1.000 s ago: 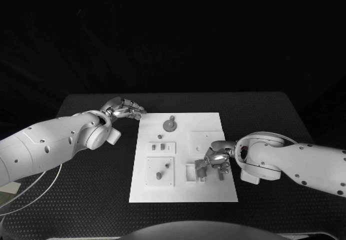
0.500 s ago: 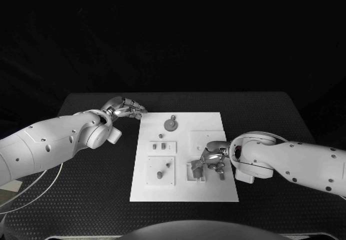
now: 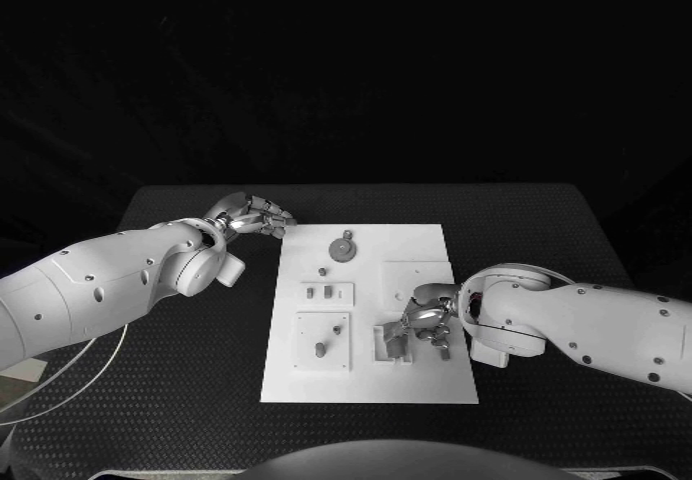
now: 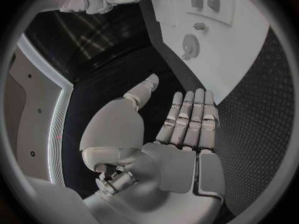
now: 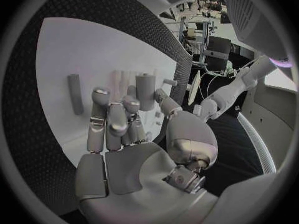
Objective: Assemble the parts on the task board
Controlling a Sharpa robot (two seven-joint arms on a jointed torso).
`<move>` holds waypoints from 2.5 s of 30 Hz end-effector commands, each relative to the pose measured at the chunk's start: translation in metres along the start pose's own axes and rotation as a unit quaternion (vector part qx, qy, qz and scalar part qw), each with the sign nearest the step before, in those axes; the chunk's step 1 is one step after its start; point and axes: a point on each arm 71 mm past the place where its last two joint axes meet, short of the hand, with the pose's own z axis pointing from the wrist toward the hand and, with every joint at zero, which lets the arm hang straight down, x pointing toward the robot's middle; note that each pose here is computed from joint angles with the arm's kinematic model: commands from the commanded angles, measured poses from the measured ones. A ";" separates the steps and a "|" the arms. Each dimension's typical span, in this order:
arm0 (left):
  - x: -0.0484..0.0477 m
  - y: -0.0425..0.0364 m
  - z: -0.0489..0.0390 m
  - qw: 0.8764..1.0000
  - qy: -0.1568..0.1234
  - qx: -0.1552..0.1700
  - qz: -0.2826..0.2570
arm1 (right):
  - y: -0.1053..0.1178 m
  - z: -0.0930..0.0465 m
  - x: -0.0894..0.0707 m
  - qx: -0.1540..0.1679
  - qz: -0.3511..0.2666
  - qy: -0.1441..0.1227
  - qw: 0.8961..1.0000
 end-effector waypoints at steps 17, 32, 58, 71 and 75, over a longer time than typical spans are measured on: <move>0.0012 -0.0006 -0.0004 1.000 0.006 0.003 -0.004 | 0.002 0.004 0.005 0.001 -0.005 0.017 1.000; 0.0010 -0.0003 -0.0006 1.000 0.007 0.001 -0.004 | 0.003 0.005 0.006 0.000 -0.008 0.019 1.000; 0.0006 -0.0002 -0.0006 1.000 0.006 0.002 -0.004 | -0.001 -0.006 0.001 -0.021 -0.025 -0.027 0.999; 0.0022 -0.0011 0.0002 1.000 0.008 0.004 -0.004 | -0.033 -0.028 -0.033 0.025 -0.044 -0.049 0.998; 0.0014 -0.0007 -0.0002 1.000 0.007 0.003 -0.004 | -0.051 -0.033 -0.033 0.057 -0.053 -0.026 0.997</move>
